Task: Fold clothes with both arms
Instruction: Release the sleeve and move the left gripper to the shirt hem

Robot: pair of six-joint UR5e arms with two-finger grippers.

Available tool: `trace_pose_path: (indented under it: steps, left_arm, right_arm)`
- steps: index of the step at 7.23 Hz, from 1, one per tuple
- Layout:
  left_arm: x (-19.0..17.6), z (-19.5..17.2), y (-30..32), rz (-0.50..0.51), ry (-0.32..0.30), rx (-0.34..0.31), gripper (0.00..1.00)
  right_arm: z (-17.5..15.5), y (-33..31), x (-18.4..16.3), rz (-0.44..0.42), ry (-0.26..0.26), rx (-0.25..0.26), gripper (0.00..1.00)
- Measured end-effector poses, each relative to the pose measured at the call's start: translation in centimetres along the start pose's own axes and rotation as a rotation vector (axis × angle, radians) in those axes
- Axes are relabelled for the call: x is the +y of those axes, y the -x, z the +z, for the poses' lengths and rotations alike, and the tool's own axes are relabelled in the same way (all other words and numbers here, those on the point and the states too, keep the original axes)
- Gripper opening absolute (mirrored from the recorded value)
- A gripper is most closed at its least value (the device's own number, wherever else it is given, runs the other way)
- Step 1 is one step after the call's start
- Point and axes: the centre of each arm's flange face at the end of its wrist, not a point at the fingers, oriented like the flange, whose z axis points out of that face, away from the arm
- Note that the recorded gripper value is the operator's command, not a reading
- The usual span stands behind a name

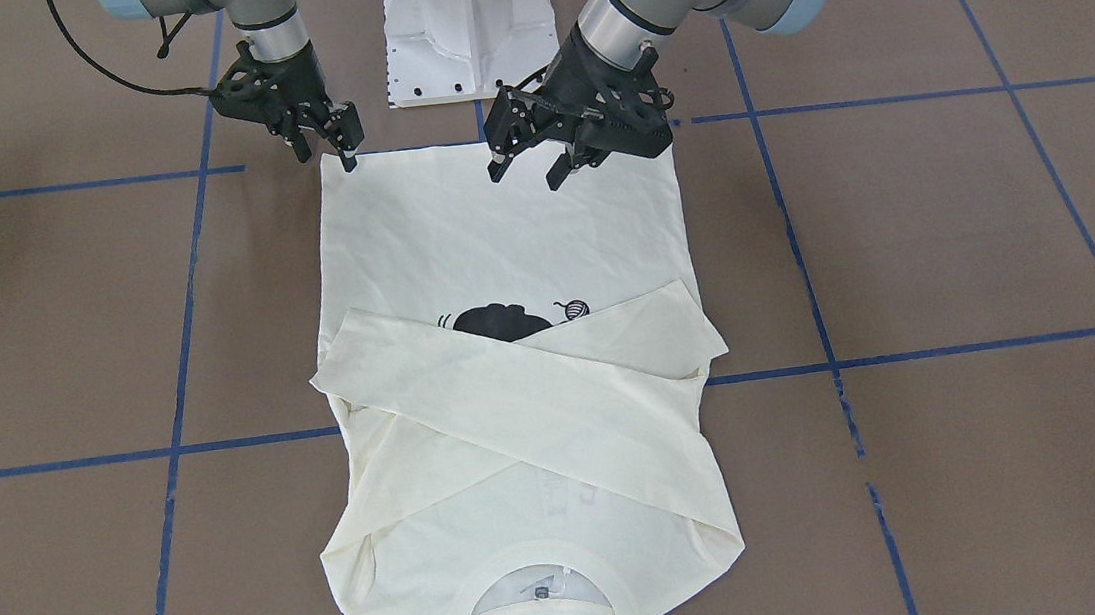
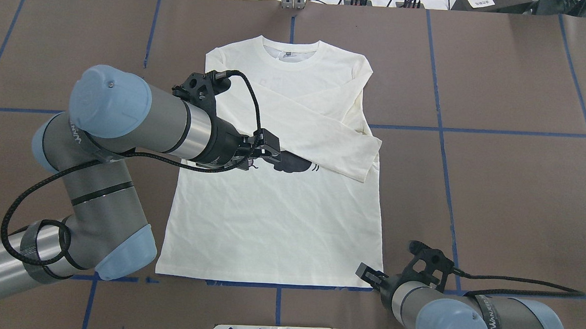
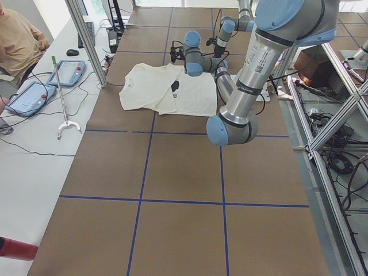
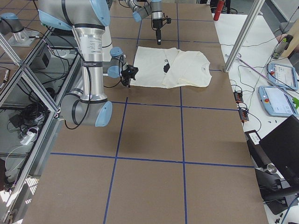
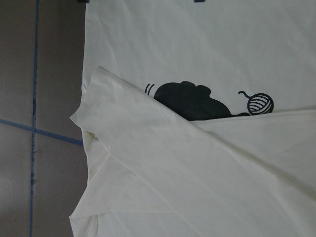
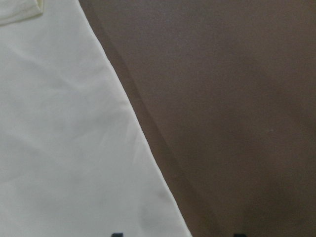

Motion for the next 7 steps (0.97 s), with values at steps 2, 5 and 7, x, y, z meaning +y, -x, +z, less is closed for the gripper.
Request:
trace_pose_path:
  steps: [2, 5, 7]
  left_arm:
    - [0.0, 0.1, 0.1, -0.001, 0.000, -0.002, 0.76]
    - [-0.1, 0.1, 0.1, -0.006, -0.001, -0.002, 0.77]
    - [0.1, -0.2, 0.9, -0.036, -0.002, -0.010, 0.77]
  right_arm:
    - [0.0, -0.2, 0.4, -0.005, 0.001, 0.010, 0.00]
    - [-0.2, -0.6, 1.8, -0.025, 0.017, 0.013, 0.00]
    - [-1.7, -0.4, 1.5, -0.022, 0.026, -0.007, 0.00]
